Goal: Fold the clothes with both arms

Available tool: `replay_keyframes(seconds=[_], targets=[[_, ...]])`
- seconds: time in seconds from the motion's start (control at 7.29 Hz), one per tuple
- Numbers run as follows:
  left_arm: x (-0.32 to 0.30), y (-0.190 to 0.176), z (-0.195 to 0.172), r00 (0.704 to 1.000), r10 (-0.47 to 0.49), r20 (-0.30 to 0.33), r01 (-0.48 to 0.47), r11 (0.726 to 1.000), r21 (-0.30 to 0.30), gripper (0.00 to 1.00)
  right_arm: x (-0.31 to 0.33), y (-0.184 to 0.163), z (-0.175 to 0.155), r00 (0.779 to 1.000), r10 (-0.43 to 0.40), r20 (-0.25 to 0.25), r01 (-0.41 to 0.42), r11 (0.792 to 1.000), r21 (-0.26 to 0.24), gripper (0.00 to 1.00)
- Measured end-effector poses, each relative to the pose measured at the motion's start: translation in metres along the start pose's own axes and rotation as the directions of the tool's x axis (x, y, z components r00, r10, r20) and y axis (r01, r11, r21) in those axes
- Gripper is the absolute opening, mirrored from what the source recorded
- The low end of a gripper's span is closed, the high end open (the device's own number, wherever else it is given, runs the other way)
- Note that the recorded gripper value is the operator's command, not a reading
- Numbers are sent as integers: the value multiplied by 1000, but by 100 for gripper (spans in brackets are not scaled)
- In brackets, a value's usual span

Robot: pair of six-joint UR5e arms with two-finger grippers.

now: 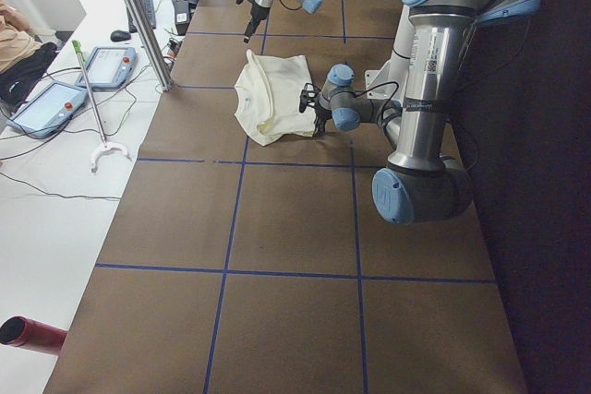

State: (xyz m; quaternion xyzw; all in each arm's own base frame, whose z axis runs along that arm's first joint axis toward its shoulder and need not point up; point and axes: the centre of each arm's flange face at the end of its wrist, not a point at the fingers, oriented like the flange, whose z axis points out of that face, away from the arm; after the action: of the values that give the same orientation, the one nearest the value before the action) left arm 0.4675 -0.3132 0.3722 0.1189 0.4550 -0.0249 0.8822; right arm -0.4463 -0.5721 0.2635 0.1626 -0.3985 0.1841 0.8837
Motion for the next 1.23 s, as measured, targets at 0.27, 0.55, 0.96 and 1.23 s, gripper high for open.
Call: replay_keyframes(seconds=[0.27, 0.55, 0.96, 1.23], targets=[[0, 1, 0, 1000, 4, -1, -4, 1000, -2, 0, 1, 0, 1, 1000, 0, -1, 0, 1000, 0, 100], [-7, -2, -4, 999, 41, 7, -41, 999, 2, 0, 2, 0, 1, 1000, 0, -1, 0, 1000, 0, 100], [-85, -101, -9, 966, 203, 162, -222, 969, 105, 0, 1, 0, 0, 1000, 1, 1, -1, 1000, 0, 100], [-126, -234, 17, 924, 222, 312, -280, 947, 158, 0, 0, 0, -1, 1000, 3, 5, -3, 1000, 1, 100]])
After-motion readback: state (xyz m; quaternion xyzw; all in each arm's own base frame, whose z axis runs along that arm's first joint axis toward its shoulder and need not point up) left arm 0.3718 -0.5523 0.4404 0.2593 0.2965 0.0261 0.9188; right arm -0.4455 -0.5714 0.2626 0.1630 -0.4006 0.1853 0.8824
